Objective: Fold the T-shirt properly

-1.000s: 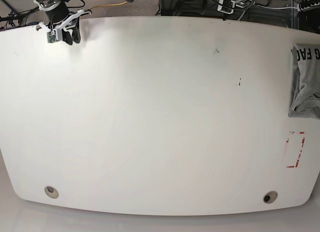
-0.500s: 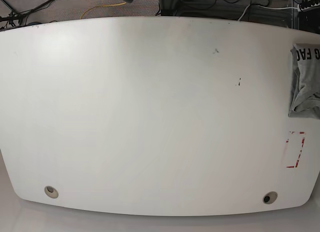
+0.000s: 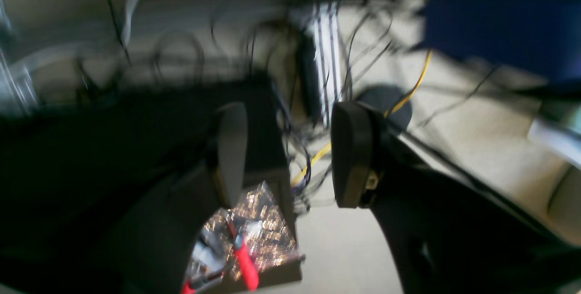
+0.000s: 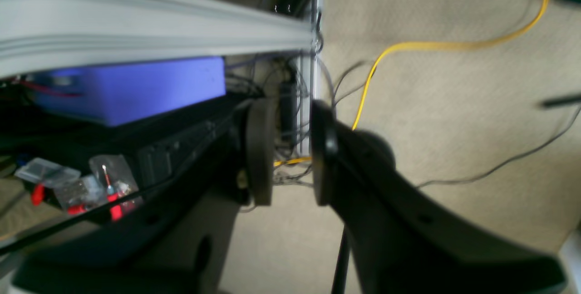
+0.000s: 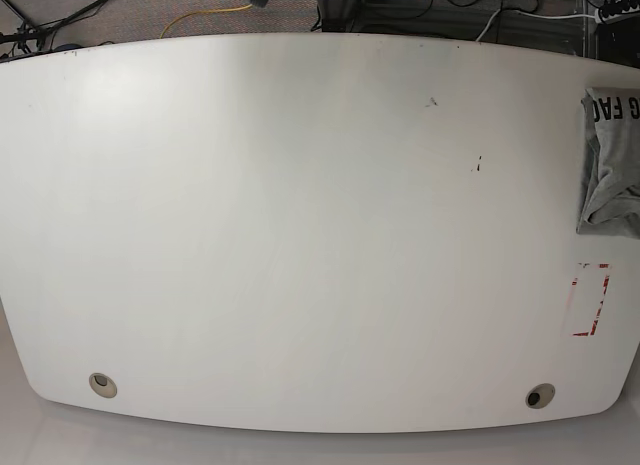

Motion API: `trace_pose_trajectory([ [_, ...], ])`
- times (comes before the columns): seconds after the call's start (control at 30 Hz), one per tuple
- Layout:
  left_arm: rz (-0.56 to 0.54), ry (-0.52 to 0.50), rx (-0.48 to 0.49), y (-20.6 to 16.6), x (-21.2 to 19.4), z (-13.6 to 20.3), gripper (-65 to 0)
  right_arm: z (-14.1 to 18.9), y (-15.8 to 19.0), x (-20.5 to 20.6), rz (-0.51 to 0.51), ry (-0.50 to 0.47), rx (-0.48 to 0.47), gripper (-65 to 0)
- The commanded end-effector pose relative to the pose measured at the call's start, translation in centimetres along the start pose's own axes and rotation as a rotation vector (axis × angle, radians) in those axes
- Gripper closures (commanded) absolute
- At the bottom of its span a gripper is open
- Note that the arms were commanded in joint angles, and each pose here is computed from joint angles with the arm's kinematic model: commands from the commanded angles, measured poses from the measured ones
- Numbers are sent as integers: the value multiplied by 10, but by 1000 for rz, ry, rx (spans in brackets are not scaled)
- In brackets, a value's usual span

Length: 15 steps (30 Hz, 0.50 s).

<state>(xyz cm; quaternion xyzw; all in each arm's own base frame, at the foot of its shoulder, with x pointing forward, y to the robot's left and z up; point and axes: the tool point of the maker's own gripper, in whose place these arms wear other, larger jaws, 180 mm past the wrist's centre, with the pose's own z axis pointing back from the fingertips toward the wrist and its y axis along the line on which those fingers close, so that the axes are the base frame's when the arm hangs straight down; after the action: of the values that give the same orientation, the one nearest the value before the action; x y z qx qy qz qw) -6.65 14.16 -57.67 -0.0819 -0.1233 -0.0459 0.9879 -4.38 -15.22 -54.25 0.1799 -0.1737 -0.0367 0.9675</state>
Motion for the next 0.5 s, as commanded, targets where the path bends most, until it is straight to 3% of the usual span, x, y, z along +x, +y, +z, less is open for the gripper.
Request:
trace_pose_trajectory([
  [0.0, 35, 52, -24, -7, -18, -10, -269, -5, -9, -14, 0, 54, -2, -128],
  [0.47, 111, 189, -35, 11, -9, -65, -268, -69, -23, -25, -16, 185, -63, -128],
])
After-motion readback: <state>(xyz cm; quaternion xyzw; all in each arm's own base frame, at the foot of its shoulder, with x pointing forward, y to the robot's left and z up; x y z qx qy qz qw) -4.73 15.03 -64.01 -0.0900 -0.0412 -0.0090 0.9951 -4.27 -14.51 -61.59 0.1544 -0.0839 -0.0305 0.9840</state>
